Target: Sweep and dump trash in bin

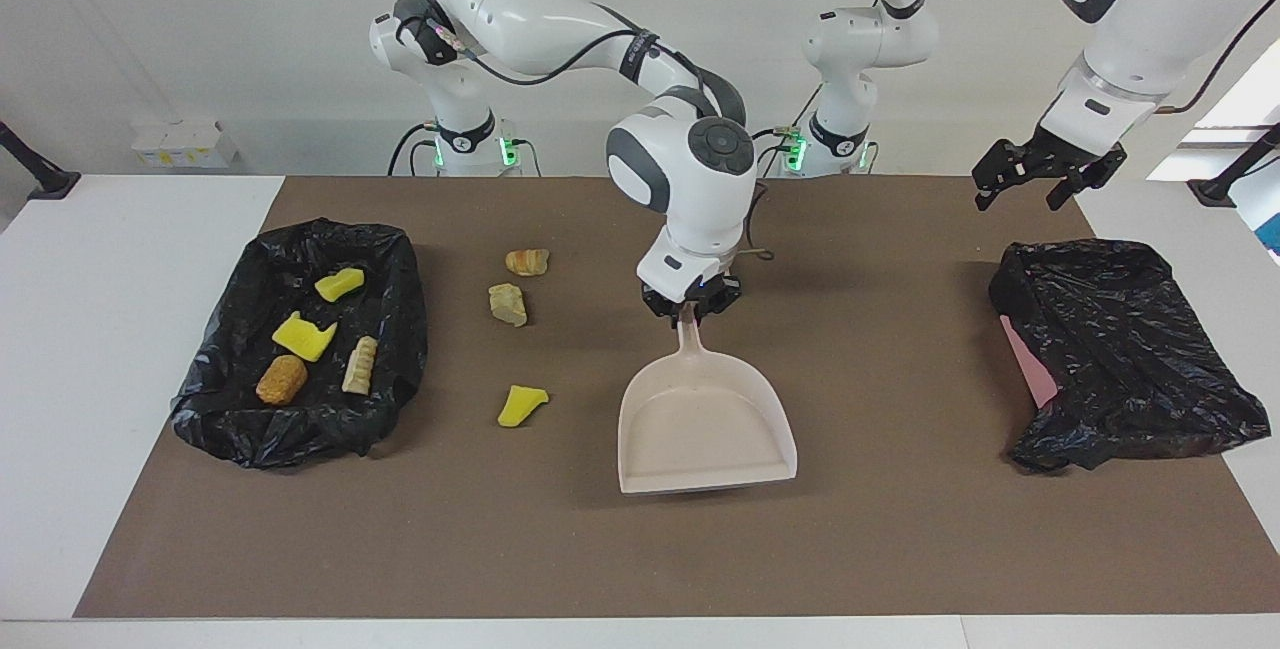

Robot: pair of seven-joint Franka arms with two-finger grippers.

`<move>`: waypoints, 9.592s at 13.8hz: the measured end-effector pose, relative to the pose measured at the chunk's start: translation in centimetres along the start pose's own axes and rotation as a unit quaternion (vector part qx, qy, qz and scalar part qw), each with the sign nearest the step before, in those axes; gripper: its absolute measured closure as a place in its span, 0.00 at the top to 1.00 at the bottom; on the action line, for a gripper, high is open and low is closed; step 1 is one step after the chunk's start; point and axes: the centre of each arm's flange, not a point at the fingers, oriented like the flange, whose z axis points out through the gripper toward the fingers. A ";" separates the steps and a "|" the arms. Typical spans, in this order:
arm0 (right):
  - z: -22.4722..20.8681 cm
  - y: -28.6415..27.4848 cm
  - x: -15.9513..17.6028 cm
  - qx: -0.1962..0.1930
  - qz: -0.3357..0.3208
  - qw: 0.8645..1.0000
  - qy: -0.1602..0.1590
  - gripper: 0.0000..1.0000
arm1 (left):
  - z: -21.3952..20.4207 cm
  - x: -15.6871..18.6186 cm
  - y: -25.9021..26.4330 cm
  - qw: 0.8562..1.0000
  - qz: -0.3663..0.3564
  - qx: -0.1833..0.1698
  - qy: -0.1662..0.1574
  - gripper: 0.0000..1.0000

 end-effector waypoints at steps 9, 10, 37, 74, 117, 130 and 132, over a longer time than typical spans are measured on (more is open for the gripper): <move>5.7 -4.1 -0.6 0.019 0.017 1.000 -0.017 0.31 | 0.0 0.0 0.2 1.000 0.003 0.000 0.000 1.00; 5.7 -4.3 -0.7 0.019 0.016 1.000 -0.017 0.31 | 0.0 0.0 0.2 1.000 0.003 0.000 0.000 1.00; 4.2 -4.1 -26.5 0.025 -0.026 0.998 -0.054 0.77 | 18.2 7.8 27.6 0.992 0.113 -0.017 0.045 1.00; 2.6 18.1 -25.3 -0.134 0.234 0.956 -0.116 0.26 | 13.6 7.7 8.7 0.834 0.551 0.024 -0.010 0.33; 0.7 5.9 -16.5 -0.038 0.064 0.994 -0.076 0.26 | 25.4 -6.2 27.3 0.777 0.626 0.068 0.020 0.33; 2.1 27.6 1.5 -0.185 -0.079 0.973 -0.114 0.26 | 25.1 -6.1 26.7 0.825 0.561 0.066 -0.023 0.33; 3.9 27.6 1.8 -0.182 -0.084 0.972 -0.125 0.26 | 24.8 -6.4 26.6 0.833 0.546 0.066 -0.050 0.33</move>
